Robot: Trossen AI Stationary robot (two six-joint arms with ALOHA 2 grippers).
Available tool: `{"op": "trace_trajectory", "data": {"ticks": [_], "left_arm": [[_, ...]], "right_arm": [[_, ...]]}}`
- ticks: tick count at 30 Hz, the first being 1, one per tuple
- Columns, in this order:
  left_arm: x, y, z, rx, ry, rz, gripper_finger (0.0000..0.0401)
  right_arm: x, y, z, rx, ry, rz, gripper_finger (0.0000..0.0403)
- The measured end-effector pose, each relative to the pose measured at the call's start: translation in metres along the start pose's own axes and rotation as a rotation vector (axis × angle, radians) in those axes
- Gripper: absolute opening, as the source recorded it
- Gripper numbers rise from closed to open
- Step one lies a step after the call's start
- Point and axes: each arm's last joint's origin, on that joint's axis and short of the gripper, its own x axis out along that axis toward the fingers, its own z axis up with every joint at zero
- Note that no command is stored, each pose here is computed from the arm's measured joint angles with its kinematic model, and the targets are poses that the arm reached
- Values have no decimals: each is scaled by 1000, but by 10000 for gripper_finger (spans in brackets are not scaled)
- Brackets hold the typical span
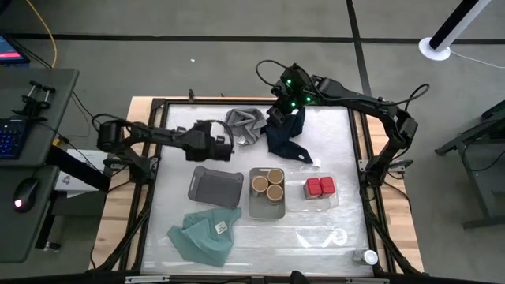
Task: Sort spices by type
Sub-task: Put the top white spice bottle into the black bin
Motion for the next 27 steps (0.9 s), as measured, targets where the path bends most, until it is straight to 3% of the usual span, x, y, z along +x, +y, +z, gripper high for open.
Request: {"op": "trace_trajectory", "data": {"ticks": [7,12,15,20,23,27], "left_arm": [[-46,19,12,93,29,-216,0],[-72,49,52,209,-60,-337,0],[-76,69,79,313,-21,-453,6],[-63,86,97,426,189,-759,55],[-53,88,100,496,251,-830,99],[-40,82,103,470,321,-852,167]], "right_arm": [[0,0,2,-8,-25,3,0],[0,0,3,-8,-25,3,0],[0,0,2,-9,-25,3,0],[0,0,1,-28,-10,1,0],[0,0,-2,-21,17,-2,0],[0,-1,-8,-25,84,-9,0]]}}
